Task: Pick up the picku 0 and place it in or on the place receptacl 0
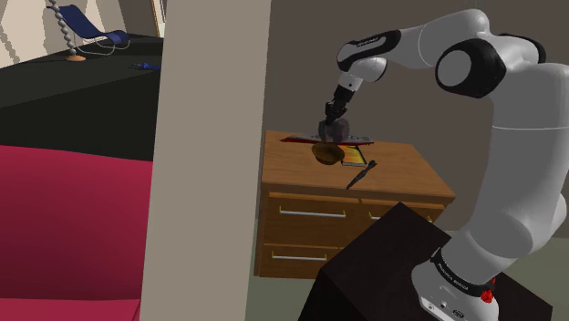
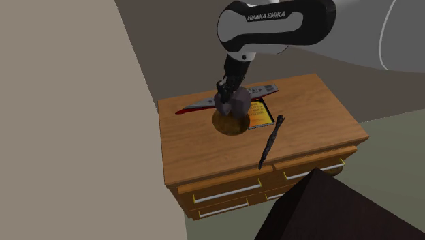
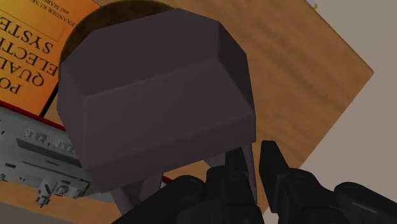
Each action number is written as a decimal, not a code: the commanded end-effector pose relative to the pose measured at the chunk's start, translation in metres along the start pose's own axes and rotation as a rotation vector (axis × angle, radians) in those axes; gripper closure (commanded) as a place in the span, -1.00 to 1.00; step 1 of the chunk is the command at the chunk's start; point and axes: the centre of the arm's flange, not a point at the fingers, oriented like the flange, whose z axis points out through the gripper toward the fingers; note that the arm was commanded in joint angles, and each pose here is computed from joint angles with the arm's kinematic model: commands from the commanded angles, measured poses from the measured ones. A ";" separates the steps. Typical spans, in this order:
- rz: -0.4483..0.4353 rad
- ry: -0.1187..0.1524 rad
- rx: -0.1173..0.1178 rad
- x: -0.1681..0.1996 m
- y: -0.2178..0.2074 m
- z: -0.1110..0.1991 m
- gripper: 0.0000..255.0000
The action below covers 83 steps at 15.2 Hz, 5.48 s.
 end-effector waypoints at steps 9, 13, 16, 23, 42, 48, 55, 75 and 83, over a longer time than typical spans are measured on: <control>-0.001 0.001 0.000 -0.001 0.016 0.050 1.00; -0.001 0.001 0.000 -0.002 0.022 0.070 1.00; -0.001 0.001 0.000 -0.002 0.024 0.076 1.00; 0.351 0.434 0.657 -0.023 0.060 0.155 -1.00; 0.415 0.513 0.778 -0.001 0.037 0.196 1.00; 0.415 0.513 0.778 -0.001 0.037 0.196 1.00; 0.342 0.311 0.191 0.088 -0.030 0.133 -1.00; 0.300 0.210 -0.088 0.142 -0.067 0.168 1.00; 0.300 0.209 -0.088 0.143 -0.067 0.167 1.00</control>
